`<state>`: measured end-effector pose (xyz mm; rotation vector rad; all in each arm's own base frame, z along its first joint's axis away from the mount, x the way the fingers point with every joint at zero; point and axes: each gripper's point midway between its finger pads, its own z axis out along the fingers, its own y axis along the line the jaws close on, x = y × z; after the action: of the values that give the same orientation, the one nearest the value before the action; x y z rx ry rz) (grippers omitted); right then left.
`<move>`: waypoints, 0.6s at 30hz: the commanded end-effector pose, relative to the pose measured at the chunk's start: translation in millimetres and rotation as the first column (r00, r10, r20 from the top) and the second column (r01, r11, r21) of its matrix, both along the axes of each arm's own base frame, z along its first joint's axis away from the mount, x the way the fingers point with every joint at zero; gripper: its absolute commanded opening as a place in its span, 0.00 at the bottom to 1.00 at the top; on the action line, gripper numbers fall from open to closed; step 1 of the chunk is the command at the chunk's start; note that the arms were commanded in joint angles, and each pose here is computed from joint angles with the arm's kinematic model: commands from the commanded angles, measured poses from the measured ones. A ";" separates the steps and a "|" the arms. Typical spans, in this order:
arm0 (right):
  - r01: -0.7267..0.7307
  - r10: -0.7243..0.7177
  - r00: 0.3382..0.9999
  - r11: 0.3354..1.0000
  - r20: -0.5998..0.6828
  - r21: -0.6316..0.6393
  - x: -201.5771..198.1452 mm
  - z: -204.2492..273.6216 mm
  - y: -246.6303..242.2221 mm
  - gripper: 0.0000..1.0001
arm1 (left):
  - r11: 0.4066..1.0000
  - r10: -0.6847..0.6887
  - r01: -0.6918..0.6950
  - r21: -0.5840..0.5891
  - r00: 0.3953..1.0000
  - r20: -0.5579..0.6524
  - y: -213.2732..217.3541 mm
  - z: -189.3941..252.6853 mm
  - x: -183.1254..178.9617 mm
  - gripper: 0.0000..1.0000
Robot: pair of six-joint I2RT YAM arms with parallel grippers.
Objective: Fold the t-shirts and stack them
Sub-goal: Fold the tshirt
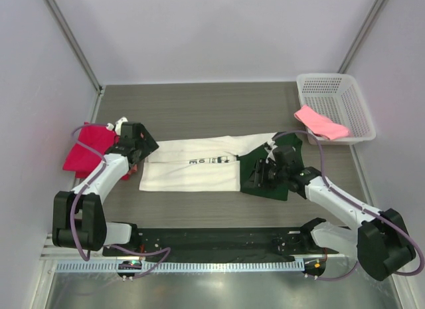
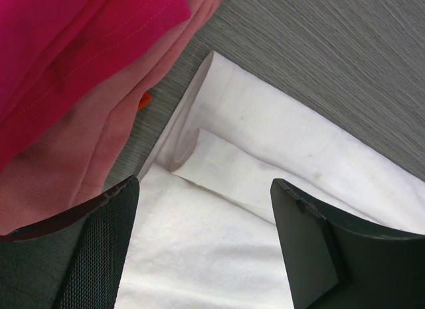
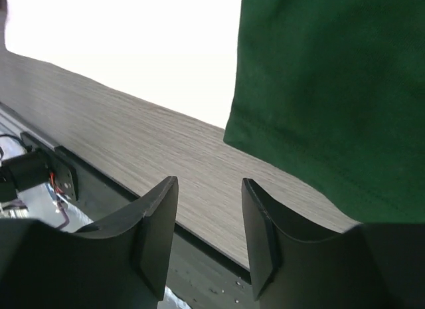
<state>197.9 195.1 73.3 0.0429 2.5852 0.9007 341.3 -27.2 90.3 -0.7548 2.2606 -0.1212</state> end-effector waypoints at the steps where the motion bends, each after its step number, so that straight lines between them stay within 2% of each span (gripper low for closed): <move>1: 0.050 -0.053 0.994 0.998 0.095 0.031 16.3 23.7 0.4 0.49 | 1.000 -0.012 0.011 0.018 1.000 0.027 1.1 8.9 1.5 0.81; 10: 0.251 -0.214 0.958 0.948 0.191 -0.197 64.4 19.3 -38.5 0.45 | 0.998 -0.061 0.060 0.037 0.998 0.017 -8.4 7.9 3.6 0.81; 11: 0.318 -0.264 0.938 0.915 0.227 -0.247 72.7 17.2 -52.8 0.45 | 0.997 -0.066 0.066 0.039 0.998 0.010 -10.0 6.1 4.1 0.78; 15: 0.438 -0.370 0.893 0.842 0.254 -0.314 78.6 6.4 -78.0 0.40 | 0.994 -0.093 0.094 0.049 0.995 -0.018 -16.7 0.2 7.8 0.71; 18: 0.512 -0.445 0.857 0.789 0.260 -0.339 75.9 -0.5 -94.5 0.39 | 0.991 -0.106 0.110 0.072 0.993 -0.050 -20.9 -5.8 9.8 0.71</move>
<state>263.8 128.5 70.5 0.3338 2.4513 0.3292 339.7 -44.2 73.9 -0.6461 2.3485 -0.0957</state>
